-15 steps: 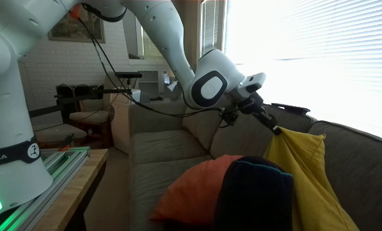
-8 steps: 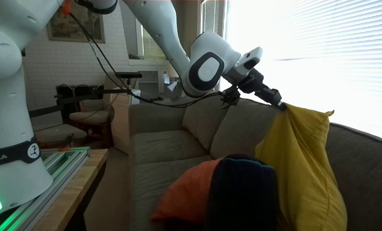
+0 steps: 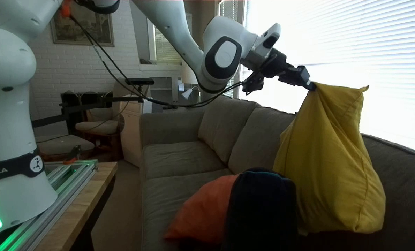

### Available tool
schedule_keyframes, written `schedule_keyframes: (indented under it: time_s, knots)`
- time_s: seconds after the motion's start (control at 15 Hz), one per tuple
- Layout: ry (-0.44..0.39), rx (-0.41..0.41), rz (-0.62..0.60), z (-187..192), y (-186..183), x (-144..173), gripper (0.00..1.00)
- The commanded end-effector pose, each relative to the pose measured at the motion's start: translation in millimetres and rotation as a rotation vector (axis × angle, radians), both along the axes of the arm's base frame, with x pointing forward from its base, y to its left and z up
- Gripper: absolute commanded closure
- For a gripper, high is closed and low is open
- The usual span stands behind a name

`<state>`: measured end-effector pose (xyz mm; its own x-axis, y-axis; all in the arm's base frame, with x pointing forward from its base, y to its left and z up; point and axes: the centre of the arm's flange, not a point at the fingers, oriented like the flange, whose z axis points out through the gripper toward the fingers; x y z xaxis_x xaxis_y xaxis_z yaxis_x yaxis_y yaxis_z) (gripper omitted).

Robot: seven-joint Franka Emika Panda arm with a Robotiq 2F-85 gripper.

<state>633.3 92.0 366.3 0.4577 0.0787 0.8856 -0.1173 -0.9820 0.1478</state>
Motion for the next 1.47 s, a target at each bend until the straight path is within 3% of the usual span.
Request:
schedule_keyframes:
  time_s: [0.0,0.2,0.33,0.73,1.13,1.4]
  knots:
    - [-0.105,-0.007,0.049,59.0,18.2,-19.8,1.0]
    - [-0.118,0.02,0.101,86.7,36.1,-29.2,1.0]
    - [-0.079,0.059,0.162,97.9,49.6,-38.0,1.0]
    - [0.132,0.156,0.32,120.4,87.2,-72.8,1.0]
    - [0.284,0.162,0.271,135.2,72.3,-84.3,1.0]
    - [0.438,0.096,0.201,109.7,52.2,-67.6,1.0]
